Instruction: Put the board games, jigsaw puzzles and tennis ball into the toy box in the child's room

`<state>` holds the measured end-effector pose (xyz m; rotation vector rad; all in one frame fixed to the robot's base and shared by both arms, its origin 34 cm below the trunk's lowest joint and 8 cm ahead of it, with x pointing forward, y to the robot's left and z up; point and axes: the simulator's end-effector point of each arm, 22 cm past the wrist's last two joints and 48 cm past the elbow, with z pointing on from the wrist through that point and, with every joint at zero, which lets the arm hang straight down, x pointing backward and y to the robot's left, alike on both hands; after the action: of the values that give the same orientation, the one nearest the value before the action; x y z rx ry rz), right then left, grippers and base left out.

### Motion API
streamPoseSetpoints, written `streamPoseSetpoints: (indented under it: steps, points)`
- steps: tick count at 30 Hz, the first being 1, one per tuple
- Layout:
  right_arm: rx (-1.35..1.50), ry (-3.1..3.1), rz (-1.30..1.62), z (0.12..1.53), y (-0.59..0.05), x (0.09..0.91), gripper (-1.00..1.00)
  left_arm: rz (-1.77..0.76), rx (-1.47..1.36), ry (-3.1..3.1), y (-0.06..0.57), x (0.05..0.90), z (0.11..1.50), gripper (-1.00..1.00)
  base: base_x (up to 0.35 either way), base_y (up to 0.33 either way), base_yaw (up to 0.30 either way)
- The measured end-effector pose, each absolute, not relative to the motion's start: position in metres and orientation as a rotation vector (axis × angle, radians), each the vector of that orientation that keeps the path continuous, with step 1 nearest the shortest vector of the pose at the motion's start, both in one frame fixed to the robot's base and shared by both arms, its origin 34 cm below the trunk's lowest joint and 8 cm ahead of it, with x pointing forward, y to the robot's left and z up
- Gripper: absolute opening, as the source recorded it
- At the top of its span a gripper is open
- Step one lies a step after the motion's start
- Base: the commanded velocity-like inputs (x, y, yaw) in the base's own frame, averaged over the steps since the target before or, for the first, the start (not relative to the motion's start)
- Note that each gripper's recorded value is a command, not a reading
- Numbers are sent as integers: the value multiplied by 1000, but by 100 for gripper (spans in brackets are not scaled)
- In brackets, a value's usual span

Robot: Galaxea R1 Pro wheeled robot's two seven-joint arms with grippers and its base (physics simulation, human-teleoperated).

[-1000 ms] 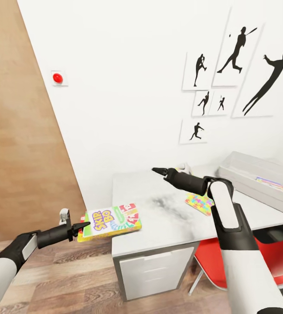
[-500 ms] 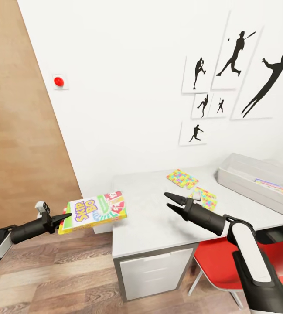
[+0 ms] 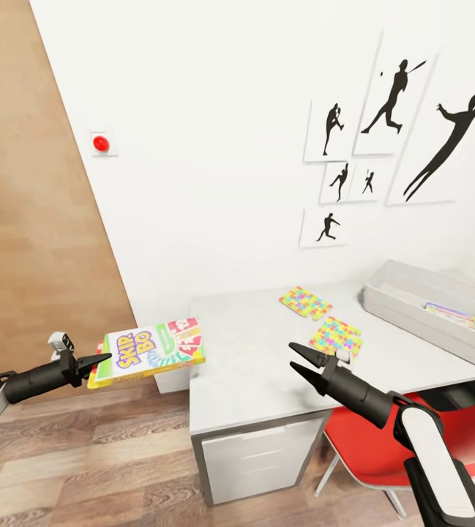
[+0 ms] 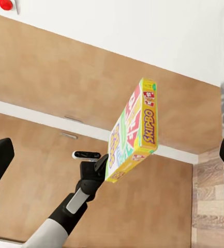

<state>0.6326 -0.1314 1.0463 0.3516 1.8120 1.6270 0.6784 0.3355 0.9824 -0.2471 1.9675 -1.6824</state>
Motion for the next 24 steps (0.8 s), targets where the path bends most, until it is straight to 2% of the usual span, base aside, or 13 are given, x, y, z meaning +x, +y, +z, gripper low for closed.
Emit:
streamPoseSetpoints:
  steps: [8, 24]
  points:
    - [368, 1799, 1616, 1055, -134, 634, 100, -1683, -251, 1973, 336, 676, 991, -100, 0, 0, -41]
    - [372, 1799, 1614, 1072, -132, 629, 100, -1681, -244, 1971, 336, 672, 1011, -100, -85, 0, -266]
